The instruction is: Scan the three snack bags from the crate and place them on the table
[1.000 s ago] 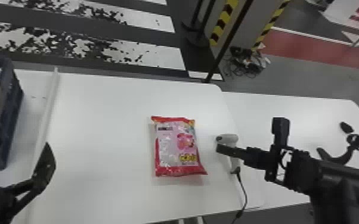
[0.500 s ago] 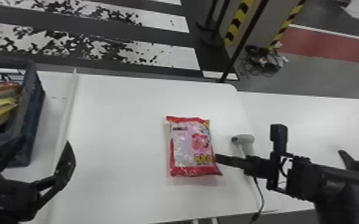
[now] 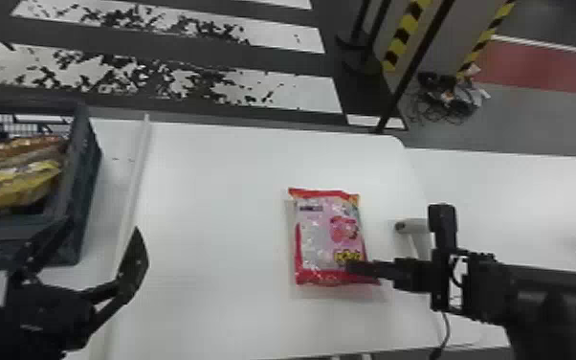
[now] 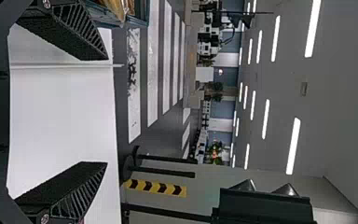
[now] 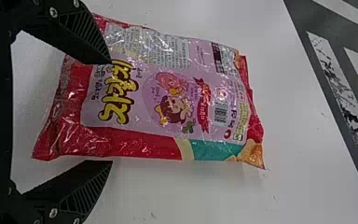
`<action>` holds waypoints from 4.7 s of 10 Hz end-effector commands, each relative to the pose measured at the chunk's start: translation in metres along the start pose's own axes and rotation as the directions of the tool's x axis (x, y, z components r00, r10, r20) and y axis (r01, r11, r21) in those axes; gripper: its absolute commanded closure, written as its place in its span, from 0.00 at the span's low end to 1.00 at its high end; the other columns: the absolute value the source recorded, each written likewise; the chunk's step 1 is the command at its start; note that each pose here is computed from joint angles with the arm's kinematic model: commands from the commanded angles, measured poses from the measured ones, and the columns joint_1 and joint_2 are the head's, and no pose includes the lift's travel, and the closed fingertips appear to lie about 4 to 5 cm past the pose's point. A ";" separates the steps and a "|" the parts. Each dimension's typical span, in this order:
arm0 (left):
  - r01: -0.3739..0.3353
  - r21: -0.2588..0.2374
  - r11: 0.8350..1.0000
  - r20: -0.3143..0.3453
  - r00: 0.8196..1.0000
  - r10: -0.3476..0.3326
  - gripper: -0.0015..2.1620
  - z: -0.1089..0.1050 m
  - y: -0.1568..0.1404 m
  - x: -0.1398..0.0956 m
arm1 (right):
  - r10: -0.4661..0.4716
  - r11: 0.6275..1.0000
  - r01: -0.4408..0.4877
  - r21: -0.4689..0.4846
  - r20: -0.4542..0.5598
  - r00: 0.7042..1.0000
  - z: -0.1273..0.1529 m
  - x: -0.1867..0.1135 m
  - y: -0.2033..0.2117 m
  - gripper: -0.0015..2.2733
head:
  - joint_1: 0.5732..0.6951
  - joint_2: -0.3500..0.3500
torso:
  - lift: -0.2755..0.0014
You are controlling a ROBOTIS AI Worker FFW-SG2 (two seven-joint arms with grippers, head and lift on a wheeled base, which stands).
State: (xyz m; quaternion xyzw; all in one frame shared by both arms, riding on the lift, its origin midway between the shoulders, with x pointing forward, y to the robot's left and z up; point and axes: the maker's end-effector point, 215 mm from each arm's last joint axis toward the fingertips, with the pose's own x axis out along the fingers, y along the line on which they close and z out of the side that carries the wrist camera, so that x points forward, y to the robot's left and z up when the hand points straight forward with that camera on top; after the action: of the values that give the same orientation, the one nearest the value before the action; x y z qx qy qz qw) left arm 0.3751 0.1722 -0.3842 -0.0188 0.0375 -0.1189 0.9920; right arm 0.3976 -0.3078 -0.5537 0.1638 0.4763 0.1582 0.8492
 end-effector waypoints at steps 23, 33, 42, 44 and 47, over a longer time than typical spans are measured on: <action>-0.003 -0.001 1.000 -0.005 1.000 0.003 0.03 -0.004 0.004 0.000 | -0.459 0.788 0.196 0.584 0.345 0.819 0.048 -0.160 -0.258 0.68 | 1.00 0.00 | 0.77; 0.002 -0.007 1.000 -0.001 1.000 -0.002 0.03 -0.001 -0.002 0.003 | -0.479 0.865 0.291 0.409 0.502 0.720 0.097 -0.199 -0.201 0.04 | 1.00 0.00 | 0.77; -0.013 -0.024 1.000 -0.007 1.000 0.013 0.03 -0.002 -0.007 0.006 | -0.190 0.954 0.299 -0.019 0.734 0.652 0.103 -0.101 0.034 0.04 | 1.00 0.09 | 0.77; -0.014 -0.030 0.999 -0.002 1.000 0.014 0.03 -0.003 -0.010 0.007 | -0.162 0.952 0.302 -0.045 0.764 0.625 0.085 -0.089 0.059 0.04 | 1.00 0.17 | 0.77; -0.011 -0.041 0.999 -0.004 1.000 0.010 0.03 -0.008 -0.015 0.013 | -0.152 0.933 0.356 -0.056 0.835 0.530 0.062 -0.087 0.087 0.04 | 1.00 0.22 | 0.77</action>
State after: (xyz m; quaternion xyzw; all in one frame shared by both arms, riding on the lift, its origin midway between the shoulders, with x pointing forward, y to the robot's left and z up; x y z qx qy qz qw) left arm 0.3831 0.1556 -0.3914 -0.0374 0.0415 -0.1122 0.9921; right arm 0.4022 -0.2858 -0.4207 0.0558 0.0384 -0.0176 0.9975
